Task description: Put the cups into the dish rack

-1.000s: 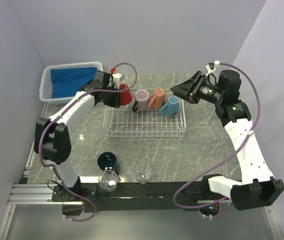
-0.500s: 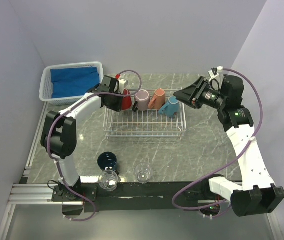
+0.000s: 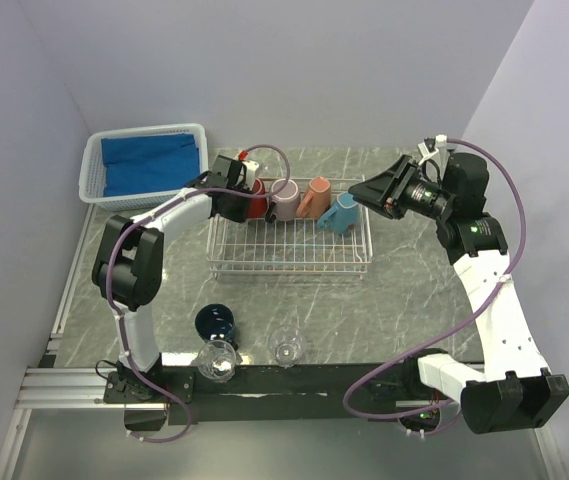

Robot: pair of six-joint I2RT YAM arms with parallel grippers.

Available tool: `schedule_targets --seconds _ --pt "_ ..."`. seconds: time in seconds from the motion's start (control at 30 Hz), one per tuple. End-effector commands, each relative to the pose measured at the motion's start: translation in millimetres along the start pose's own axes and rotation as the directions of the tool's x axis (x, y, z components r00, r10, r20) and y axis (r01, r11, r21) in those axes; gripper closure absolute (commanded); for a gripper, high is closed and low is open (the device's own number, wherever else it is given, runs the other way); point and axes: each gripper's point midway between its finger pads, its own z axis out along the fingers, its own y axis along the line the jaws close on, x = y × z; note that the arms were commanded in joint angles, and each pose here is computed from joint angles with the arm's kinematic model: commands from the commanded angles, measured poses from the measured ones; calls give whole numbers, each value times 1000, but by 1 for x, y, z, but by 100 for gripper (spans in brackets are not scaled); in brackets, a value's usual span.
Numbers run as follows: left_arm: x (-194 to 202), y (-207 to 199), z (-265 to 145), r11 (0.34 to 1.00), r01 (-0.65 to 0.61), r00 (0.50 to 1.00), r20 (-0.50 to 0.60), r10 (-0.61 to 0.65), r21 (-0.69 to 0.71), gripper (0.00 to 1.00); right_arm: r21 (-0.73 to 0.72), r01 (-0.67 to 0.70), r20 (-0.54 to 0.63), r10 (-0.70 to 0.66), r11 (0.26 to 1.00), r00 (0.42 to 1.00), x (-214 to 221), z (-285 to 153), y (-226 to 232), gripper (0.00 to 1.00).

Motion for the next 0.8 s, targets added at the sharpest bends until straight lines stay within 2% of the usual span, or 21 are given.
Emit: schedule_targets --seconds 0.0,0.03,0.1,0.17,0.23,0.37,0.43,0.53,0.67,0.7,0.73,0.77 --pt "-5 1 -5 1000 -10 1000 17 10 -18 86 -29 31 1 -31 999 1000 3 -7 4 57" --pt "-4 2 -6 1000 -12 1000 16 13 -21 77 -32 34 2 -34 999 999 3 -7 5 57" --pt "-4 3 -11 1000 -12 1000 17 13 -29 71 -34 33 -2 -33 999 999 3 -6 4 56" --pt "-5 4 -17 999 -9 1000 22 10 -37 58 -35 30 -5 -30 999 1000 3 -5 4 56" --pt "-7 5 -21 999 -4 1000 25 6 -47 41 -36 30 -8 -31 999 999 4 -5 3 55" --pt "-17 4 -33 999 1 998 56 1 -45 34 -32 32 -20 -32 999 999 7 -5 0 54" --pt "-19 4 -36 999 11 998 58 -8 -44 26 -26 30 -28 -31 999 999 10 -6 -3 53" --pt "-35 1 -46 999 28 996 86 -25 -35 26 -8 33 -38 -33 999 999 14 -8 -7 53" --pt "-77 -15 -94 999 32 981 188 -38 37 25 78 65 -46 -61 995 997 18 -11 -19 52" --pt "-84 -18 -105 998 32 977 210 -42 52 24 124 76 -83 -66 989 994 26 -14 -31 51" --pt "-105 -22 -132 997 25 960 276 -43 70 17 157 82 -101 -67 984 993 29 -12 -38 50" --pt "-110 -28 -146 995 15 955 292 -45 104 14 198 98 -105 -78 975 991 30 -12 -45 50"
